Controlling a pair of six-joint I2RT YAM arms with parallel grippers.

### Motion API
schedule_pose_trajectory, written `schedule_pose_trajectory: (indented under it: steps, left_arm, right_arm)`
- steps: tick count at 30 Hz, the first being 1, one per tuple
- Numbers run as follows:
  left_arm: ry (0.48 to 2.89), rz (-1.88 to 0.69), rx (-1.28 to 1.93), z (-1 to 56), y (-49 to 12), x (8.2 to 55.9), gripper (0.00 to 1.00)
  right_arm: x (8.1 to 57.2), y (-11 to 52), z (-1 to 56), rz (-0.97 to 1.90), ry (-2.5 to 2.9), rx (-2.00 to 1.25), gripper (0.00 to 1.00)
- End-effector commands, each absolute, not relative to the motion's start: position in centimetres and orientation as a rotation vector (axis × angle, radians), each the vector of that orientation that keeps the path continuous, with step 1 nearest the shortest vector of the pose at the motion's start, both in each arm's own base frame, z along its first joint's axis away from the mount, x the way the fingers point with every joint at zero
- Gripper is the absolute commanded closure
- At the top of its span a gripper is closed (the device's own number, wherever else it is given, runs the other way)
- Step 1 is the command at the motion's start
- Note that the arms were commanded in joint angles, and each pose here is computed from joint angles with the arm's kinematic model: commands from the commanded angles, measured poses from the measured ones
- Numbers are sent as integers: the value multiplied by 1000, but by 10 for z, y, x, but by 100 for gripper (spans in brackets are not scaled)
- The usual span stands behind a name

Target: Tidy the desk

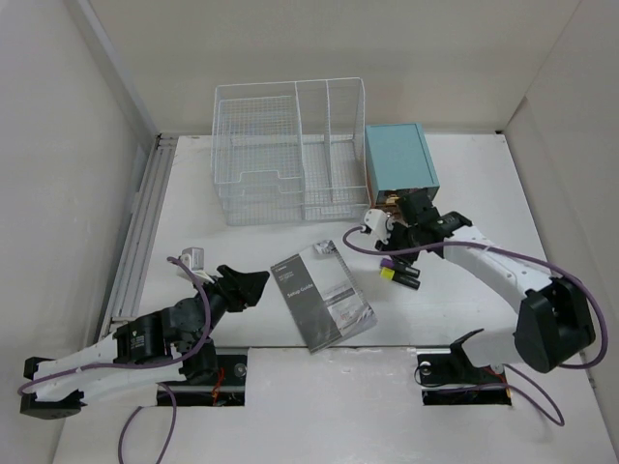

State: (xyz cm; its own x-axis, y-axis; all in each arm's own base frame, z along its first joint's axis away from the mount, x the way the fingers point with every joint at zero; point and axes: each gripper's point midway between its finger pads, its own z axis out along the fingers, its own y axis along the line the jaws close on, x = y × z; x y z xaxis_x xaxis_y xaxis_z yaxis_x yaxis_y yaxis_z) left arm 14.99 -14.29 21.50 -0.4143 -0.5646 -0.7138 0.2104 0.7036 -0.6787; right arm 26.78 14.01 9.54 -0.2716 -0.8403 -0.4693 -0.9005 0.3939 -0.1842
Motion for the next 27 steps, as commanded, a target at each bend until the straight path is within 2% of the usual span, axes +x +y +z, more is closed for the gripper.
schedule_pose_trajectory:
  steps: [1,7,10,14,18,27]
  left_arm:
    - [1782,-900,-275,222,-145,150,39]
    - [1780,-914,-273,223,-145,149,39]
    - [1780,-914,-273,223,-145,149,39]
    - [1774,-923,-278,224,-144,149,39]
    - [1768,-931,-282,226,-143,148,40]
    - [1774,-923,-278,222,-144,149,40]
  right_arm:
    - [260,138,74,150,2195,-1587,66]
    - [262,138,49,143,2253,-1629,60]
    - [267,140,42,118,2268,-1632,60]
    - [274,139,35,88,2283,-1635,53]
    - [278,137,31,61,2300,-1624,50]
    - [267,152,66,166,2176,-1645,50]
